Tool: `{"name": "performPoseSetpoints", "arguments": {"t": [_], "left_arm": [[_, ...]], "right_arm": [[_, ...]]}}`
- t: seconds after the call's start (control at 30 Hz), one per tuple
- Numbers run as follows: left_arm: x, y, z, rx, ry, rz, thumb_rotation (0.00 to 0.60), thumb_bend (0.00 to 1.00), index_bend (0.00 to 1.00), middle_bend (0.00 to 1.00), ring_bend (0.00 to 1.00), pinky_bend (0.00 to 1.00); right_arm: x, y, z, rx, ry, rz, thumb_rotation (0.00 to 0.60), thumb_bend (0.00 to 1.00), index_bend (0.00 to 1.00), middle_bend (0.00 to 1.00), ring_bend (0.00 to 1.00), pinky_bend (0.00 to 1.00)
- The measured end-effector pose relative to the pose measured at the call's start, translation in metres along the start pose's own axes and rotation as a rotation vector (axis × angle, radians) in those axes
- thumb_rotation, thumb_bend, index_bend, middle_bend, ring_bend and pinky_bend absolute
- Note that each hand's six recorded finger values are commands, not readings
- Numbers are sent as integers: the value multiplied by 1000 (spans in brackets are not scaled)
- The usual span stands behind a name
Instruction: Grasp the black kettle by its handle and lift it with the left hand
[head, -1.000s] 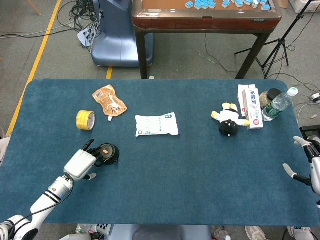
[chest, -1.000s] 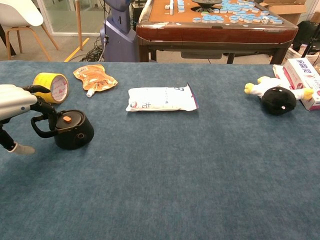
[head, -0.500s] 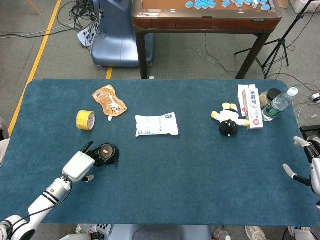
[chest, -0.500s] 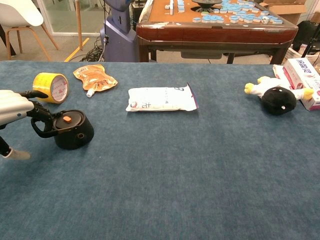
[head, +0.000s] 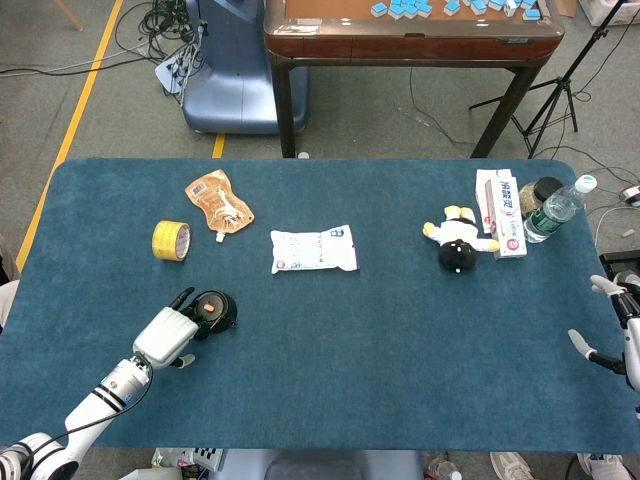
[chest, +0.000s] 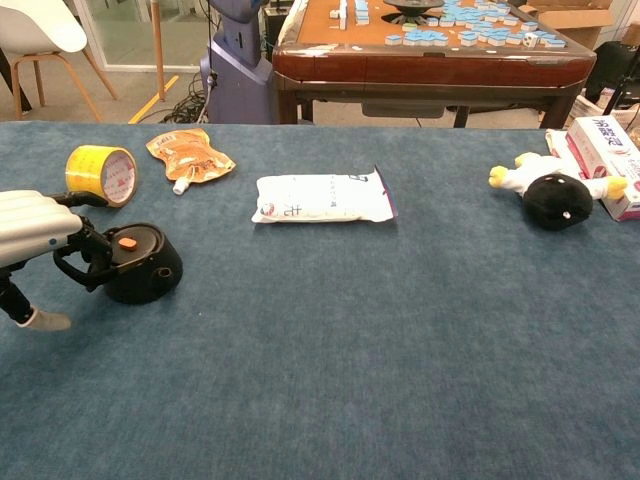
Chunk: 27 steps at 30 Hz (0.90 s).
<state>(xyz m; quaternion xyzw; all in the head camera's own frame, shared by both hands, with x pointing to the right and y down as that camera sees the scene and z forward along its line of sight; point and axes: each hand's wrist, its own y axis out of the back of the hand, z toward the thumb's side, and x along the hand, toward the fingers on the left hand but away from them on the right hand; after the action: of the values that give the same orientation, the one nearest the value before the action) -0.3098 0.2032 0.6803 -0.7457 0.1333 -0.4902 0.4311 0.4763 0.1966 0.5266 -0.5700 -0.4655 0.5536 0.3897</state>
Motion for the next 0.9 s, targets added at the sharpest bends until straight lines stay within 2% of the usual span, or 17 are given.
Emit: {"name": "performPoseSetpoints", "arguments": {"t": [0.63,0.9], "left_arm": [[-9,-14,5,-27,47,-57,600,151,645,609,468,8],[-6,-12,9,-105,53,-25,589,151,779,776,610,0]], "right_arm": [[1,-3,-3,-10,-5,6,600,214,213,315,202,270],[3,-3,-3,-13,-6,9,600,214,213,316,202,270]]}}
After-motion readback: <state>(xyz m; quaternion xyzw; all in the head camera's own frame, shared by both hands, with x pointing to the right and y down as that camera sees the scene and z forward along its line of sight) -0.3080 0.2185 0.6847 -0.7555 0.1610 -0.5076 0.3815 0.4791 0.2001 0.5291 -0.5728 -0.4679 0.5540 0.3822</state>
